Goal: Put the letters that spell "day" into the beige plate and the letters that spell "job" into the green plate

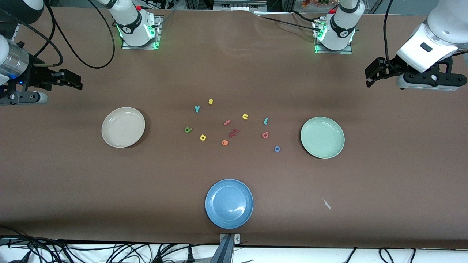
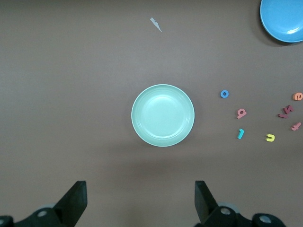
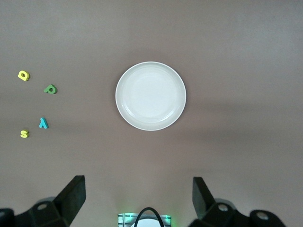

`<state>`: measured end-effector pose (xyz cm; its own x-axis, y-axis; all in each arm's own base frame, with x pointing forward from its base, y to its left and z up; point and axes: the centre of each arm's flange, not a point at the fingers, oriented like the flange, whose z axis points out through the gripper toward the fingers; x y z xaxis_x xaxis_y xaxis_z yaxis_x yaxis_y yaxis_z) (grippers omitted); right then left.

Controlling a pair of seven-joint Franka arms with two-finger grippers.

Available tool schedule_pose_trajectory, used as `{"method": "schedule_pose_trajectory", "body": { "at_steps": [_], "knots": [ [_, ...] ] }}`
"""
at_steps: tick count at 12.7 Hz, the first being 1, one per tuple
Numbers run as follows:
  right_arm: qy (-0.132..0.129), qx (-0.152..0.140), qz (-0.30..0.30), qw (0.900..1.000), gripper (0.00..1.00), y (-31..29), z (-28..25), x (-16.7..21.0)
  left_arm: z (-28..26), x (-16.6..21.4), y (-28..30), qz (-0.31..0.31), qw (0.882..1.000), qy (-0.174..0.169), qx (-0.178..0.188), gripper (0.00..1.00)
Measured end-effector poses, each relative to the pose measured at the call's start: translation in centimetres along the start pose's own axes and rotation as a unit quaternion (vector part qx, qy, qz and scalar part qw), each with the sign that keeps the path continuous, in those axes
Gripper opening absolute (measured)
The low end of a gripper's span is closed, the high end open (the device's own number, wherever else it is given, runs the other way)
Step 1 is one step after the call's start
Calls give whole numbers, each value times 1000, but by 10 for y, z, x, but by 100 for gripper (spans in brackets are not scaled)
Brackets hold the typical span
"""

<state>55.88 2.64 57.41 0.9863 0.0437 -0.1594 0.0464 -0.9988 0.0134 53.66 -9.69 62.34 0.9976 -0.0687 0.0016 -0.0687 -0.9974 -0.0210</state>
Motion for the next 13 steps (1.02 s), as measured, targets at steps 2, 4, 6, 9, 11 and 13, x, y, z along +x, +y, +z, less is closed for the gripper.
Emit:
{"method": "schedule_pose_trajectory", "body": {
  "at_steps": [2,4,6,9,11,13],
  "knots": [
    [-1,0,0,1000,100,0,0,0,0,0,0,0,1000,0,0,100],
    [-1,0,-1,1000,100,-1,0,0,1,0,1,1,1000,-1,0,100],
    [-3,0,-2,1000,100,-2,1,0,3,1,2,2,1000,-3,0,100],
    [-9,0,-4,1000,100,-4,5,0,4,2,2,2,1000,-5,0,100],
    [-11,0,-6,1000,100,-7,6,-1,6,2,2,1,1000,-6,0,100],
    [-13,1,-8,1000,100,-10,7,-1,11,4,4,2,1000,-12,0,100]
  ]
}}
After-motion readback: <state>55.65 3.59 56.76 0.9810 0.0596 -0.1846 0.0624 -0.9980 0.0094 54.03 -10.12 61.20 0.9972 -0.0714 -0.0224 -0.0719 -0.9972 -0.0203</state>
